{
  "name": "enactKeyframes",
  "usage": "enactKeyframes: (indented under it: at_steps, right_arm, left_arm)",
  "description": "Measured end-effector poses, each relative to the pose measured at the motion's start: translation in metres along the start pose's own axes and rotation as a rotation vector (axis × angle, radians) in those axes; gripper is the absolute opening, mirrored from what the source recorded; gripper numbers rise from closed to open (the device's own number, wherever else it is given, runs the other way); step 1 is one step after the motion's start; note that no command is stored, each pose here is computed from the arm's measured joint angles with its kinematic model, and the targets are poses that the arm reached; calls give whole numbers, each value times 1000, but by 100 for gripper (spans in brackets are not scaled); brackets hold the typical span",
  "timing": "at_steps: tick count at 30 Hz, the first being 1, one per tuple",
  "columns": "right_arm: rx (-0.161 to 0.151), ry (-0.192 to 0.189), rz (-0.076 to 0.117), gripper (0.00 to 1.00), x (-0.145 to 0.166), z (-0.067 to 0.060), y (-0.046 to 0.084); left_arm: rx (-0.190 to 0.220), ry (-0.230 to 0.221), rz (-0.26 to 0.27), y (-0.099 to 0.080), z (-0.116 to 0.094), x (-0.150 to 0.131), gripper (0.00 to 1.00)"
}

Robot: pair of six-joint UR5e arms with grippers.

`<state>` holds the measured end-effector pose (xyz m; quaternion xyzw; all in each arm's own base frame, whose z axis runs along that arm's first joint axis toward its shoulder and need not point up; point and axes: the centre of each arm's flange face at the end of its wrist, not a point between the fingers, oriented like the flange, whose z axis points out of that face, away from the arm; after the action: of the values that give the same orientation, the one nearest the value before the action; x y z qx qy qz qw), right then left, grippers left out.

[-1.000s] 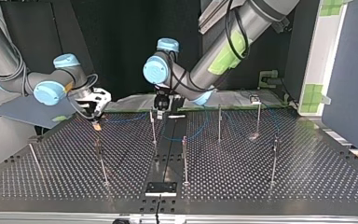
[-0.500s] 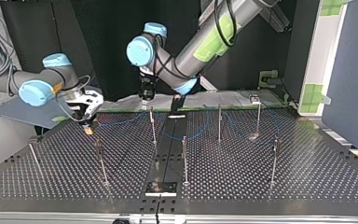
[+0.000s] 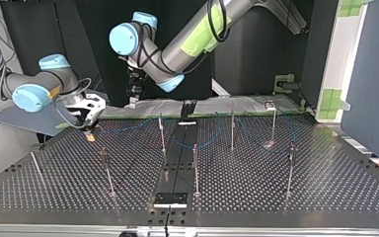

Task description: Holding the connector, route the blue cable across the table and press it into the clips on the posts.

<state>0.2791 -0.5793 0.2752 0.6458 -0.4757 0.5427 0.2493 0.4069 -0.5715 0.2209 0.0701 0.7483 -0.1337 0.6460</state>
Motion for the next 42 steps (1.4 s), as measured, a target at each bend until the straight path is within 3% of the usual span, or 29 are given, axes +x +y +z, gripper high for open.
enactKeyframes:
  at_steps: [10,14,25,35,42]
  right_arm:
    - [39,12,-11,0,10,-15,-15]
    - [44,5,-13,0,7,-17,-18]
    - [50,3,-16,0,5,-17,-22]
    - [50,4,-14,0,4,-16,-22]
    - [50,6,-13,0,5,-16,-21]
  left_arm:
    - [-56,49,12,-1,18,24,100]
    - [-85,33,5,0,31,31,100]
    - [-113,-28,-31,-9,65,52,100]
    - [-155,-107,-79,-8,91,24,100]
    - [-193,-89,-67,-1,108,37,100]
